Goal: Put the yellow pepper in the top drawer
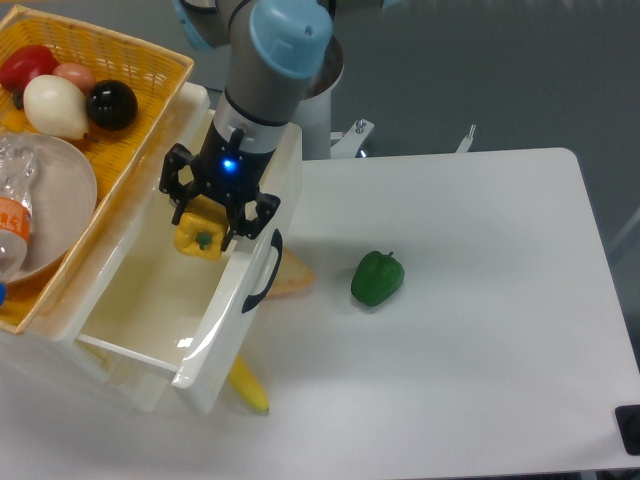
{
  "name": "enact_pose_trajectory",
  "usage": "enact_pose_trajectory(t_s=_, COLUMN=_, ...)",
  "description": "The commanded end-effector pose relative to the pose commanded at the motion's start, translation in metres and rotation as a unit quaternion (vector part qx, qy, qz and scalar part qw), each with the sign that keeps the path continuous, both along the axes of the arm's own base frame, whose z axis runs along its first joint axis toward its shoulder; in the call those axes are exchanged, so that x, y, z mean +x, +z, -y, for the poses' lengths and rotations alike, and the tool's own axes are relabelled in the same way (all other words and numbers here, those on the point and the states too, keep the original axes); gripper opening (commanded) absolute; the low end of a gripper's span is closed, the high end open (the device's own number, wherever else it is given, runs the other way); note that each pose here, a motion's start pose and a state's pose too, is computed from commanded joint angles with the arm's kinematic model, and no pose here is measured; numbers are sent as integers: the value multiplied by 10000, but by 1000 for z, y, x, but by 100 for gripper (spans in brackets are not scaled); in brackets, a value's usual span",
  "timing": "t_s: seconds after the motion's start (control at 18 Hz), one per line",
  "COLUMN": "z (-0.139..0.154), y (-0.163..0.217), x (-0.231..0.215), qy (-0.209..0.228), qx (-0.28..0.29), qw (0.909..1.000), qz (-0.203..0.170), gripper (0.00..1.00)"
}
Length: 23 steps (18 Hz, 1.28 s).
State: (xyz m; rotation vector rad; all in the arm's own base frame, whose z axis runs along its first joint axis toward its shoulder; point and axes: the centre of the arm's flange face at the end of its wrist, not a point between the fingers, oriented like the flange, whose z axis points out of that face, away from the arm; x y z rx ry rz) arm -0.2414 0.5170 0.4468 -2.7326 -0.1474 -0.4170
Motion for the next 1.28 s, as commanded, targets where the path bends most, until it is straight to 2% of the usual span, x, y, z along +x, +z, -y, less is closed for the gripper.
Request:
enact_pose_trajectory(t_s=0.22, z=-2, y=1, x=1, qy=-29, qx=54, qw=10000, qz=-53, gripper=59)
enact_pose_trajectory(t_s=0.28, z=-2, y=1, x=1, qy=-29, qx=54, qw=10000, qz=-53, gripper=73)
enact_pose_trajectory(t_s=0.33, z=-2, y=1, x=1, qy=-29, qx=44, qw=10000, qz=-53, gripper=80)
enact_pose_trajectory(t_s=0.5, z=-2, y=0, x=0, qy=-29, qx=38, qw=10000, qz=-48, gripper=90)
enact_pose_trajectory(t_s=0.72, z=-2, y=0, x=0, qy=-29, qx=38, qw=10000, qz=-48, gripper=97)
enact_pose_trajectory(t_s=1.28, z=0, y=18, x=-7, qy=49, qx=187, qw=9997, qz=-136, gripper=97)
